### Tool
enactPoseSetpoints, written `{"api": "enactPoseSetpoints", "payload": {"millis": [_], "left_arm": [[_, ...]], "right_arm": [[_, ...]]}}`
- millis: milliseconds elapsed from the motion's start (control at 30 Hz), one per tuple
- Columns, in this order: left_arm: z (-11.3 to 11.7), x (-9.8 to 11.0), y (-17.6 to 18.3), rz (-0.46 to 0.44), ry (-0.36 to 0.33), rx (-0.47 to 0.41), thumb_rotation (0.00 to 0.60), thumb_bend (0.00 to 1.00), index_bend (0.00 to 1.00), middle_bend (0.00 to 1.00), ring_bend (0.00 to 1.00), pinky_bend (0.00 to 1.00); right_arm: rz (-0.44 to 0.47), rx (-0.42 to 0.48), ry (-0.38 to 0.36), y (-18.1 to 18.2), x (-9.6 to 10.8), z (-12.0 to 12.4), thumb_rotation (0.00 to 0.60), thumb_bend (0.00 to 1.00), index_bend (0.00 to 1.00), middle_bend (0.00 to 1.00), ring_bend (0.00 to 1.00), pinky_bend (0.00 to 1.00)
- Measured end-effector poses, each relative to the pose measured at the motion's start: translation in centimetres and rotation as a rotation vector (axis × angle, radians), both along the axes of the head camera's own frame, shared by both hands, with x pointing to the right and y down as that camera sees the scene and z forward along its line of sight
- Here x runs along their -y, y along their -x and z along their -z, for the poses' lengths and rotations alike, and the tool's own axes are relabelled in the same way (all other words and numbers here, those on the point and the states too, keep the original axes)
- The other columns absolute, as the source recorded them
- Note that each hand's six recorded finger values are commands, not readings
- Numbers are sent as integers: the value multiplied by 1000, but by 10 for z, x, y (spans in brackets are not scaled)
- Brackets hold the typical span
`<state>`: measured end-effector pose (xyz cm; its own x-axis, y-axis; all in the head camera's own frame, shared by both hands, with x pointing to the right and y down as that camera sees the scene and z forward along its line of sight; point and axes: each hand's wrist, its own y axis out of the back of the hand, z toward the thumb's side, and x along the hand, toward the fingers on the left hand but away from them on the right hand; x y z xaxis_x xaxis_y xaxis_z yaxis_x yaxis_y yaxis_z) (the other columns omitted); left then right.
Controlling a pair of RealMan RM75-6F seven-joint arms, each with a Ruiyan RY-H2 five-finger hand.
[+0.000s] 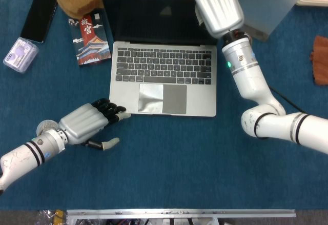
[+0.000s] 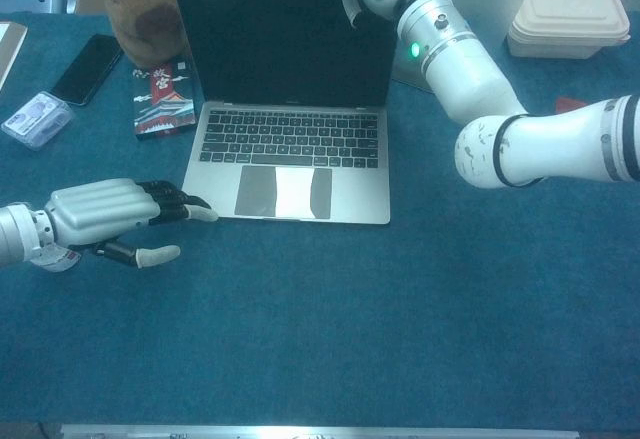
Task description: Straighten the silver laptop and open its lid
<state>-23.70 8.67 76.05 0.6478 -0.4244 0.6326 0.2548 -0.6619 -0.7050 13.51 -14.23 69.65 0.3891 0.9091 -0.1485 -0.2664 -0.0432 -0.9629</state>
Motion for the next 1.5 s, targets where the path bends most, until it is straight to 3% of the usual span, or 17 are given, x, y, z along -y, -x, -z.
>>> {"api": "enactPoseSetpoints", "payload": {"millis": [300,367,633,700,833,933,1067,1267,1500], "left_arm": [[25,14,12,37,-83,-15,10,340,42,59,80,69],[34,20,19,68,-119,-20,48,340,42,59,80,70],[82,48,69,298,-288,-43,324,340,42,62,79,70],[91,53,81,359,-324,-56,358,339,42,63,79,69],[110,57,109,497,-392,-88,368,340,42,64,79,70],[116,54,126,573,-422,-93,376,340,42,64,79,70],[118,46,144,658,-454,-91,495,340,43,65,79,70],[119,25,171,784,-504,-82,501,340,43,69,79,70],[117,0,185,865,-558,-70,504,340,43,76,79,70]], "right_arm": [[40,165,63,8,-24,23,475,531,0,85,0,36],[44,193,67,4,-29,31,475,531,0,85,0,36],[-10,241,47,-57,-49,63,475,532,0,108,0,36],[-31,234,42,-78,-56,70,474,532,0,111,0,36],[-82,208,31,-120,-72,79,475,532,0,115,0,36],[-126,190,28,-150,-85,83,474,532,0,118,0,36],[-194,181,38,-186,-107,82,475,531,0,119,0,36],[-295,187,65,-233,-143,77,474,532,0,122,0,36],[-372,167,77,-268,-184,75,475,531,0,122,0,36]]}}
